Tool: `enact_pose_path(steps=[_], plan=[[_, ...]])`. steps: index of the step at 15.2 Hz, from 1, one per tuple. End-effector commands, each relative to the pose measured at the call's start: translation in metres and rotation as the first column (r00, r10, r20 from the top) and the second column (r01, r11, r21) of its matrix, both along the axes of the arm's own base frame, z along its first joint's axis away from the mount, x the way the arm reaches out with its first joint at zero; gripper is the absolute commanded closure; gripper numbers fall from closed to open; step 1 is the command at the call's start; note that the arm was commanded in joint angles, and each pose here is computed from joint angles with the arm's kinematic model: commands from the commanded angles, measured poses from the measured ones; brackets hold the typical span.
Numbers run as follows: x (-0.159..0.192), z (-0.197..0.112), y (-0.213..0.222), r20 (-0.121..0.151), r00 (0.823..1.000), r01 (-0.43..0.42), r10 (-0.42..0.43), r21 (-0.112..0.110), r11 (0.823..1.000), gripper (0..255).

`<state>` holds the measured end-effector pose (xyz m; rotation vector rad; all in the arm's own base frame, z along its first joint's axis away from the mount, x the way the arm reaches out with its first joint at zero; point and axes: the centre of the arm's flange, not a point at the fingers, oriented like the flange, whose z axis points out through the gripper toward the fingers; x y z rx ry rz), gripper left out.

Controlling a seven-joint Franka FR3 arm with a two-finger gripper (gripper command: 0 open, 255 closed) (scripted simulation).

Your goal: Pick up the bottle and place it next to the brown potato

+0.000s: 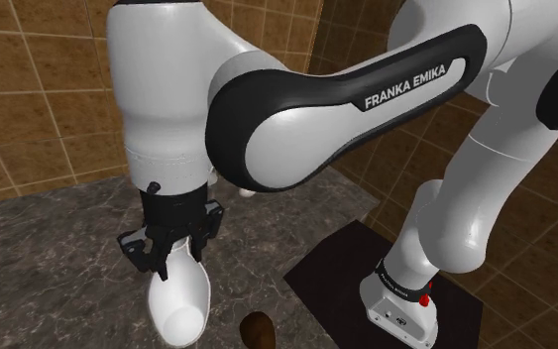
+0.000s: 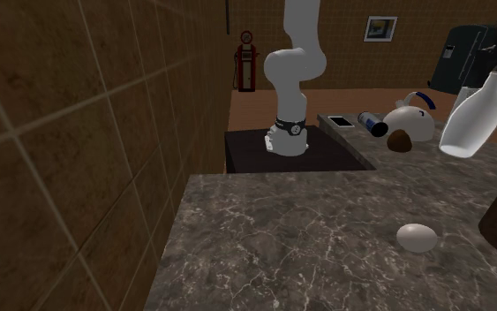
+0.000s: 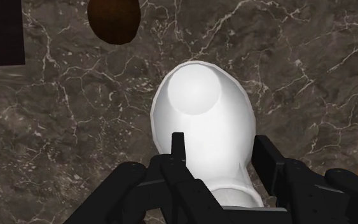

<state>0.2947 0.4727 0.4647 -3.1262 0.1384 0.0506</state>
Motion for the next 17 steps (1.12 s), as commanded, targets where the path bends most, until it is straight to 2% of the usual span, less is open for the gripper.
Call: enact_pose_path(steps=[1, 5, 12, 13, 17], plan=[[0.0, -0.01, -0.001, 0.001, 1.0, 0.0, 0.0, 0.001, 1.0, 255], [0.0, -0.028, -0.001, 0.001, 1.0, 0.0, 0.0, 0.001, 1.0, 255], [0.0, -0.028, -0.001, 0.001, 1.0, 0.0, 0.0, 0.001, 1.0, 255], [0.0, -0.028, -0.001, 0.001, 1.0, 0.0, 0.0, 0.001, 1.0, 0], [0.0, -0.028, -0.001, 0.001, 1.0, 0.0, 0.0, 0.001, 1.0, 0]])
